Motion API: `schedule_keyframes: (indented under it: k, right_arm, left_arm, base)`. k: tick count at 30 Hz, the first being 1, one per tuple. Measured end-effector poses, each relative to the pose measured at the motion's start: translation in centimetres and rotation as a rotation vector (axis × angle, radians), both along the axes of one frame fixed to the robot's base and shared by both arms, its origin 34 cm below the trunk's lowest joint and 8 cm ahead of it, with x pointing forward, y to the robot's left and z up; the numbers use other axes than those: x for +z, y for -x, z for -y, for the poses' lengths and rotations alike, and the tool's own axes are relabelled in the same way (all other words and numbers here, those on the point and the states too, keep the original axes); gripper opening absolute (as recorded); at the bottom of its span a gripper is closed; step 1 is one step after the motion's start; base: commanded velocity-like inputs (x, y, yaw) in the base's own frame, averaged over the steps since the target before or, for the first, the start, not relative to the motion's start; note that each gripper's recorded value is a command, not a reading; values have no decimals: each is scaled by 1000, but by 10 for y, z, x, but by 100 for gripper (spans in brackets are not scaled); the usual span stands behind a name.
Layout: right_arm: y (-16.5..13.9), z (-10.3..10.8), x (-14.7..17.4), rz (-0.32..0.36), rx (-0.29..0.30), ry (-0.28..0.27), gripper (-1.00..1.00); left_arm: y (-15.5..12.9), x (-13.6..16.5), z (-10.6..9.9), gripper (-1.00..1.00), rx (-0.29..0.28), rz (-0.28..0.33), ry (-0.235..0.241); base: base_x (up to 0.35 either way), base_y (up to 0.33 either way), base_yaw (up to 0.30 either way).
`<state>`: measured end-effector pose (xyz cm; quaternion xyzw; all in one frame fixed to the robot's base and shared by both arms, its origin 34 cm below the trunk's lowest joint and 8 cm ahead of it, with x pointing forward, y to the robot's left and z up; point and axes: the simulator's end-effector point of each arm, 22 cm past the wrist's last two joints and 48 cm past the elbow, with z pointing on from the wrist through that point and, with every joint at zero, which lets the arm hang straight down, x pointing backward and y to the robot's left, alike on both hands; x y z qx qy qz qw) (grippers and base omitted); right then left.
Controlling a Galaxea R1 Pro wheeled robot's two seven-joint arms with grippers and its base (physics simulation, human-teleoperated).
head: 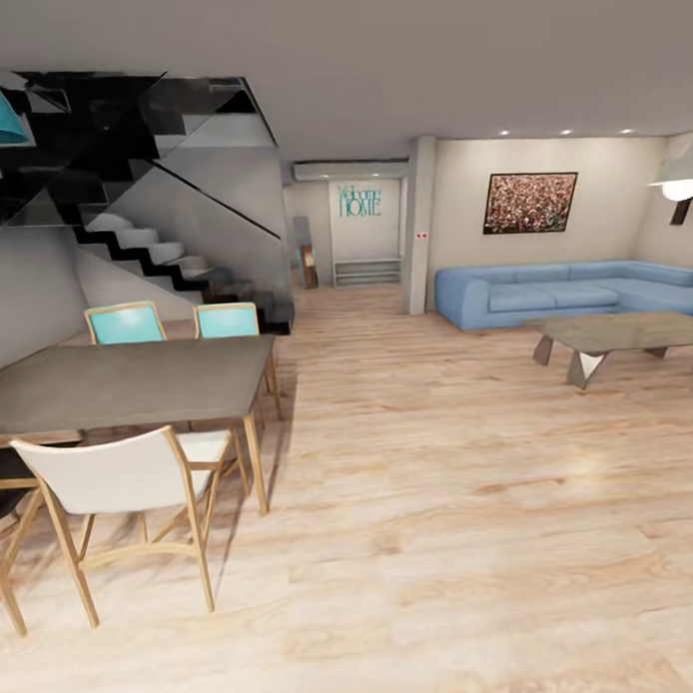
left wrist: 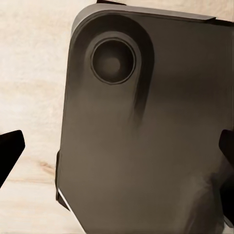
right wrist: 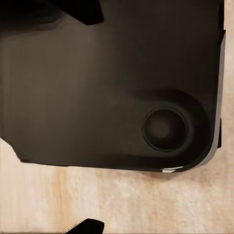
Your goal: In the kitchen, take the popcorn bag from the countertop, put it into the microwave, and heat it until the popcorn is cooked so the cooked popcorn ends up inside the bag.
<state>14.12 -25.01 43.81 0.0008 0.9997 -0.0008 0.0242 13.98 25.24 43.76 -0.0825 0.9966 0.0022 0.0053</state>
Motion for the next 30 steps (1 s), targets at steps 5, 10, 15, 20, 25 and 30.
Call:
schedule_keyframes:
  k: [5, 10, 15, 20, 25, 30]
  right_arm:
    - [0, -2, 0, 1, -3, -2, 100]
    - [-1, -2, 0, 3, -3, -3, 100]
    - [-1, -2, 0, 3, -3, -2, 100]
    - [-1, -2, 0, 3, -2, -2, 100]
    - [-1, 0, 0, 2, 5, 1, 100]
    - [-1, 3, 0, 2, 7, 5, 100]
  left_arm:
    - [0, 0, 1, 100, -6, -2, 1]
    - [-1, 0, 1, 100, -5, 3, 1]
    - [-2, 0, 1, 100, -6, 3, 1]
    - [-1, 0, 0, 100, -3, 3, -1]
    - [-9, 0, -2, 100, 4, 41, -9]
    - [-13, 1, -5, 100, 8, 60, -14]
  base:
    - [0, 0, 300]
    - [0, 0, 300]
    - [0, 0, 300]
    - [0, 0, 300]
    - [0, 0, 300]
    - [0, 0, 300]
